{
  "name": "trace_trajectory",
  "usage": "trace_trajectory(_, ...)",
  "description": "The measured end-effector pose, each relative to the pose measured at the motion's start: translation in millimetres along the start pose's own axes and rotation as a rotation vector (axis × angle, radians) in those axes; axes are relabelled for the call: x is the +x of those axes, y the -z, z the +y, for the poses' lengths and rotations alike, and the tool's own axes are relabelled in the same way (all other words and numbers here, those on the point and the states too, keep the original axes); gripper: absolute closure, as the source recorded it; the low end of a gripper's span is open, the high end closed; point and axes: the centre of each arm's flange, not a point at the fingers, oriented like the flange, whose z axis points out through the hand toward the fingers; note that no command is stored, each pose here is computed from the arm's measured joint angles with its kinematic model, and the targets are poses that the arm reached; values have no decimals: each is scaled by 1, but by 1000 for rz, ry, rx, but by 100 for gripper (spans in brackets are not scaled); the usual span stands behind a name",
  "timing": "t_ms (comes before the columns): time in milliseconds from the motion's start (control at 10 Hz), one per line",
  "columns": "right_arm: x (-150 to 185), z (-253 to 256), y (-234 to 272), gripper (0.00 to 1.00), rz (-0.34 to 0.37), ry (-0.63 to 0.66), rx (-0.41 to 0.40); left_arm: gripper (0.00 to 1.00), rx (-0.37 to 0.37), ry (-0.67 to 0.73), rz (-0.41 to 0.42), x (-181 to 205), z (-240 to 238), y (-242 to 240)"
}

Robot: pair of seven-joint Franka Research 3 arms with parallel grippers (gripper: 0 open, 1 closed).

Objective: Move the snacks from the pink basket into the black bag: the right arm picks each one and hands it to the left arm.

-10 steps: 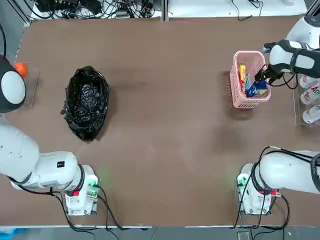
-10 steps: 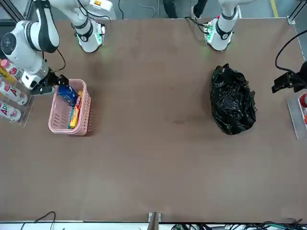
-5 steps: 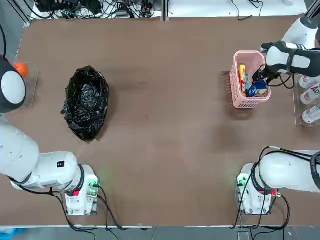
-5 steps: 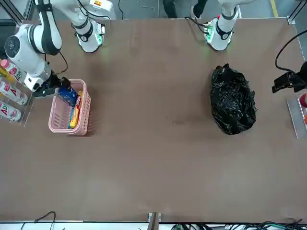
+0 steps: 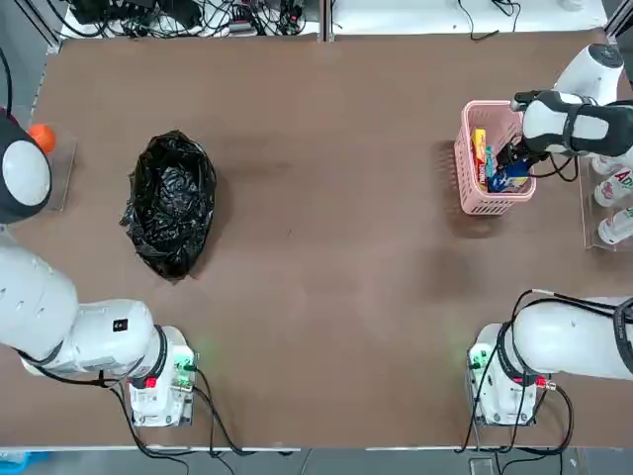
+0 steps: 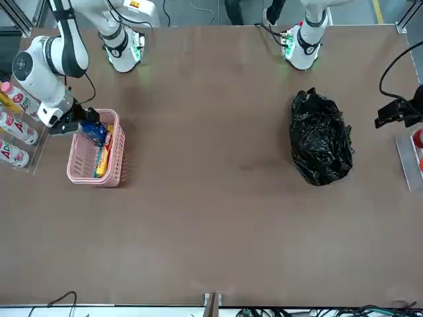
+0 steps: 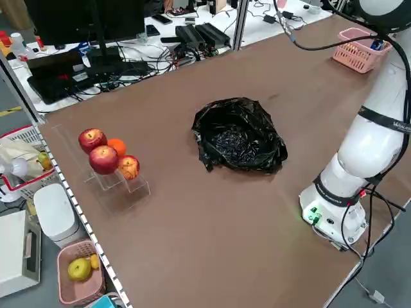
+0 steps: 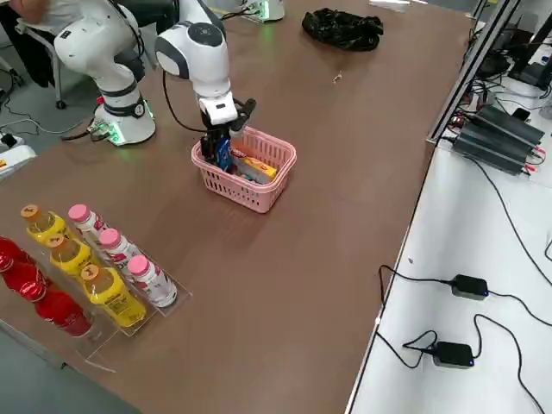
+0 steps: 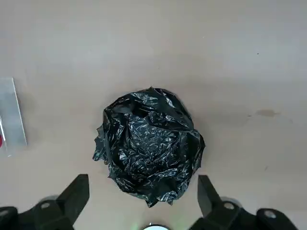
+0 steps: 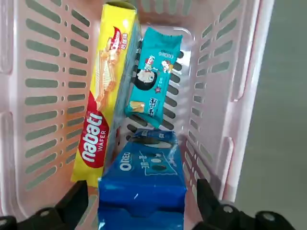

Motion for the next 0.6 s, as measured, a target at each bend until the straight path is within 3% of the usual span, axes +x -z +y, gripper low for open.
trace_trajectory(600,1,0,-2,7,11,23,-4,0,-28,1,-10,3,-1,-6)
